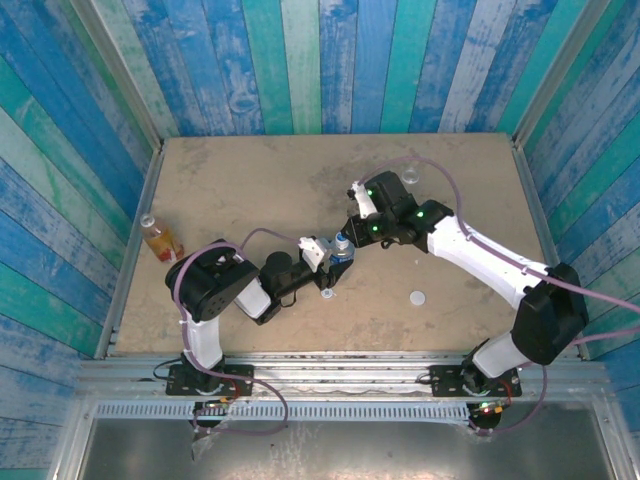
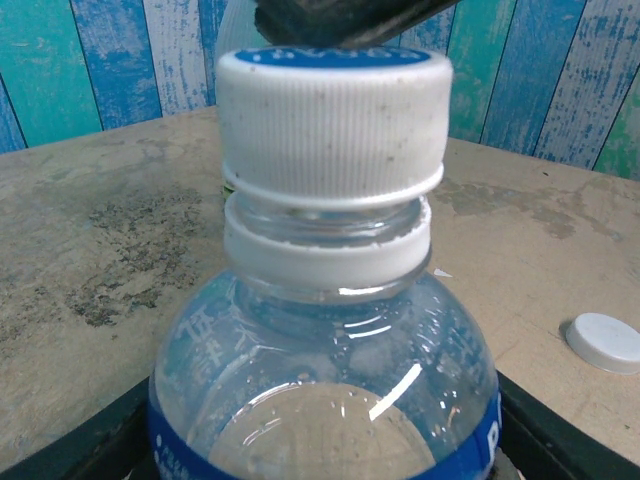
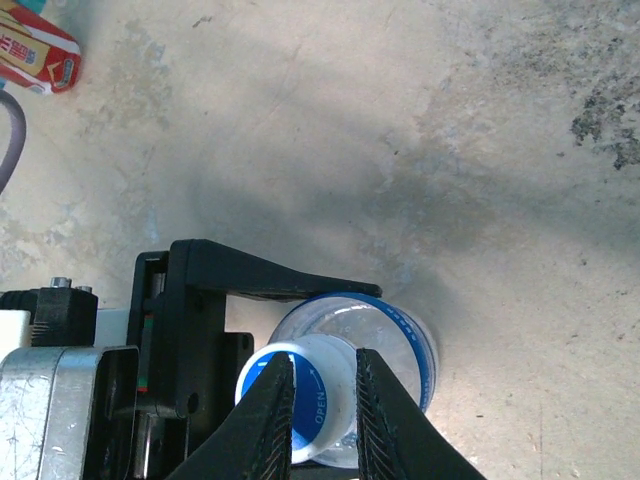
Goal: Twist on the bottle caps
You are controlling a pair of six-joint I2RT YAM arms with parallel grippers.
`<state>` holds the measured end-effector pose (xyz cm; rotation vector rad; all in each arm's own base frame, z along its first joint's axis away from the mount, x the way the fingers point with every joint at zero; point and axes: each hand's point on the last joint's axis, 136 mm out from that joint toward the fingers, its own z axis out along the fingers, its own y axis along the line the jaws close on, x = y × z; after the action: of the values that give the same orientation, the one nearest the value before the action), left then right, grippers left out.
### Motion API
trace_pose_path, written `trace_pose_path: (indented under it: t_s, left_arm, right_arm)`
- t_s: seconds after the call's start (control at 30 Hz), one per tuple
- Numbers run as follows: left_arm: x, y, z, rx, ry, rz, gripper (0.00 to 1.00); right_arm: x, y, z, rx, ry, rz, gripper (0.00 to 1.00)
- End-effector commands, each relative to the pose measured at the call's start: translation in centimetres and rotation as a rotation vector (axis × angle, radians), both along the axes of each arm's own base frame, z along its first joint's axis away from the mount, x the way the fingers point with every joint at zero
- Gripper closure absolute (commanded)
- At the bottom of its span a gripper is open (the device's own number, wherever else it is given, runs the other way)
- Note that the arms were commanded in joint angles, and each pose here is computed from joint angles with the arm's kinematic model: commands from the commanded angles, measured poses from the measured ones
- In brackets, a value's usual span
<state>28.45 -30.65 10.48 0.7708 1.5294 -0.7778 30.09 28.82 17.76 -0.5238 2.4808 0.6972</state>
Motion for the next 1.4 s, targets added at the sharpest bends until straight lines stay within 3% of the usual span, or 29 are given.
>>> trace_pose_path:
  t_s: [0.0,0.47,0.8,1.0,1.1,1.37]
  left_arm:
    - [-0.5,0.2,-3.4,0.086,0.087,-0.004,0.33]
    - [-0.5,0.1,-3.3,0.081,0.088,-0.008,0.32]
    - [-0.5,0.2,-3.4,0.083,0.088,-0.008,0.32]
    - [-0.5,0.2,-3.4,0.083,0.089,-0.008,0.32]
    - [-0.5,0.2,-3.3,0.083,0.087,-0.007,0.32]
    - [-0.5,0.1,-3.4,0.085,0.09,-0.009,0.32]
  right_arm:
    - [-1.2,-1.2,-3.3,-0.066,0.11,-0.008,0.8]
    - [-3.3,-2.7,-7.7,-0.06,0.202,-0.069,0.85]
    - [-3.0,-3.2,-7.4,-0.022,0.225,-0.108,0.87]
    - [-1.9,-1.9,-3.7,0.032,0.137,-0.069,0.82]
    - [-1.5,-1.0,-1.3,0.048,0.058,-0.033,0.75]
    - [-0.6,-1.0,0.6,-0.153,-0.129,0.009,0.51]
